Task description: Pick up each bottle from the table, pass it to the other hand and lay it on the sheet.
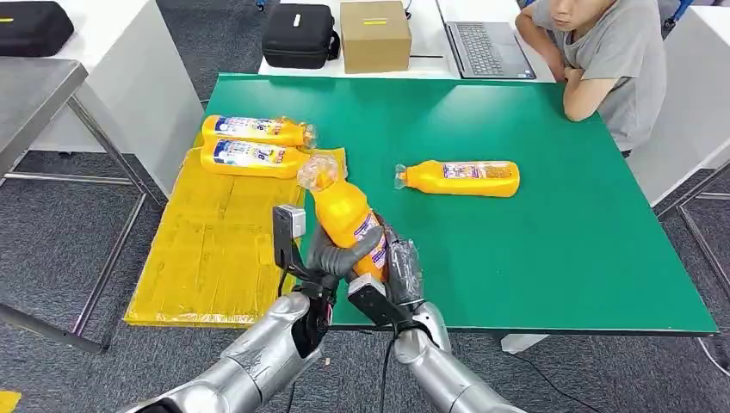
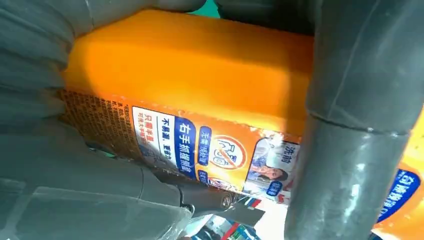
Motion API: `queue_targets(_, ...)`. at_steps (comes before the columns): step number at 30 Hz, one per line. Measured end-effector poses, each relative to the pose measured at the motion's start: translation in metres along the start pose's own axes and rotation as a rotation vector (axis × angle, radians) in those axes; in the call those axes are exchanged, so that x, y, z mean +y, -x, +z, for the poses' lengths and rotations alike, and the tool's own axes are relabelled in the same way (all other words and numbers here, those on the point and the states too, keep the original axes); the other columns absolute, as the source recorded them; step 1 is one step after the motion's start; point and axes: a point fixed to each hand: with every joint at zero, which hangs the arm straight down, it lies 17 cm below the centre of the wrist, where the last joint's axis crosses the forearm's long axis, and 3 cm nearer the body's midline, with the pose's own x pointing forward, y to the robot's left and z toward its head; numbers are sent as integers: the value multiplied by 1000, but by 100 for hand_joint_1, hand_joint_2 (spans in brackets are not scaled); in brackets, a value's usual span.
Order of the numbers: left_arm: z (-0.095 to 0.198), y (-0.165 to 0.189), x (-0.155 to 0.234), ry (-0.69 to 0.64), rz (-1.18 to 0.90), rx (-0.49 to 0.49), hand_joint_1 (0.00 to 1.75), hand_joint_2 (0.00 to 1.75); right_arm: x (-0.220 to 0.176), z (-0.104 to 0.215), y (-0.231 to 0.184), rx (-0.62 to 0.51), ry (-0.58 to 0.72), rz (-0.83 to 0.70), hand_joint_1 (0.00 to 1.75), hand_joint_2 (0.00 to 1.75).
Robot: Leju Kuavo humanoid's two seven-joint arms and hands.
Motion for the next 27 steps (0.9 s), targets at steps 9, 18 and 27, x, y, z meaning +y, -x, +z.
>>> queue_targets(9,0,-1,-1,1,-5,-8,175,175,-1,0,0,8,11,-6,0,175)
queue_targets(18,0,-4,3,-19,-33,-29,175,175,1,-1,-2,-7,3,10,0,175)
queue_targets(27,0,-4,9,-46,-107,-44,175,175,-1,0,-5,-39,-7,74,0,175)
